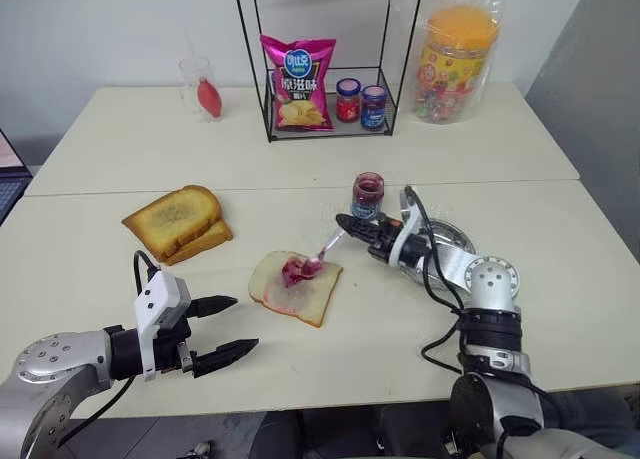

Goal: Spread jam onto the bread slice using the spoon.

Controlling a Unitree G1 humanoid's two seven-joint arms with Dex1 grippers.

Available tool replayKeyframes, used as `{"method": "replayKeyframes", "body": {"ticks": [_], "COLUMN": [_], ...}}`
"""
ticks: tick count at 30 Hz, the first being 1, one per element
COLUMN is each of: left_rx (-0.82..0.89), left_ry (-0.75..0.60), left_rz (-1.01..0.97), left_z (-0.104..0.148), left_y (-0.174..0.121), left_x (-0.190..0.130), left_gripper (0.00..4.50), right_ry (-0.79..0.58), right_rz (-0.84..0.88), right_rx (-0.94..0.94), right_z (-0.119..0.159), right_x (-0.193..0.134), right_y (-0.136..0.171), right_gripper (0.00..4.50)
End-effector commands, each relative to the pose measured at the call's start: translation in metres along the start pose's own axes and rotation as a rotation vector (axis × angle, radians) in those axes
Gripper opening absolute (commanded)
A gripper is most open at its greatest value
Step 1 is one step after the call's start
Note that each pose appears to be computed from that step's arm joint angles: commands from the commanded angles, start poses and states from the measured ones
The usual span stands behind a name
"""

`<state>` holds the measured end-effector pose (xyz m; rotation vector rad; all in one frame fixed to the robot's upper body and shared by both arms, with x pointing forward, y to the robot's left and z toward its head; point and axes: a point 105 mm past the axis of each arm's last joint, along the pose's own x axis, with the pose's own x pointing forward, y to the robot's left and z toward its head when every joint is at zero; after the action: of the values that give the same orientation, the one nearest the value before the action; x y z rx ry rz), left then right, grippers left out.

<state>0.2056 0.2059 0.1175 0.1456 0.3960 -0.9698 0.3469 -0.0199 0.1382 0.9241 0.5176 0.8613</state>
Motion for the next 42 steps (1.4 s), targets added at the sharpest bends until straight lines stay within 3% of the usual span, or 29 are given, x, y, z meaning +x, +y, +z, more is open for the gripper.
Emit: {"method": "replayKeyframes", "body": {"ticks": [1,6,20,31,37,42], "left_rx": [0.042,0.048,0.049,0.087,0.176,0.272], "left_ry": [0.005,0.008,0.016,-0.008,-0.083,-0.138], "left_rz": [-0.022,-0.03,-0.039,-0.022,-0.07,-0.126], "left_z": [0.004,0.003,0.0,0.006,0.034,0.061], "left_y": [-0.005,-0.007,-0.009,-0.006,-0.014,-0.018], "left_x": [0.0,0.002,0.003,0.005,0.019,0.033], "left_gripper": [4.5,4.5,4.5,4.5,4.5,4.5], "right_ry": [0.009,0.042,0.02,-0.035,-0.107,-0.257], "right_rz": [0.022,-0.018,-0.093,0.074,0.142,0.114], "right_rx": [-0.027,-0.065,-0.091,-0.138,-0.247,-0.341], "right_z": [-0.011,-0.019,0.0,0.022,0.048,0.083], "right_x": [0.019,0.02,-0.025,-0.03,-0.051,-0.082], "right_y": [0.01,-0.002,-0.029,0.02,0.047,0.058], "right_gripper": [0.04,0.04,0.04,0.04,0.04,0.04]}}
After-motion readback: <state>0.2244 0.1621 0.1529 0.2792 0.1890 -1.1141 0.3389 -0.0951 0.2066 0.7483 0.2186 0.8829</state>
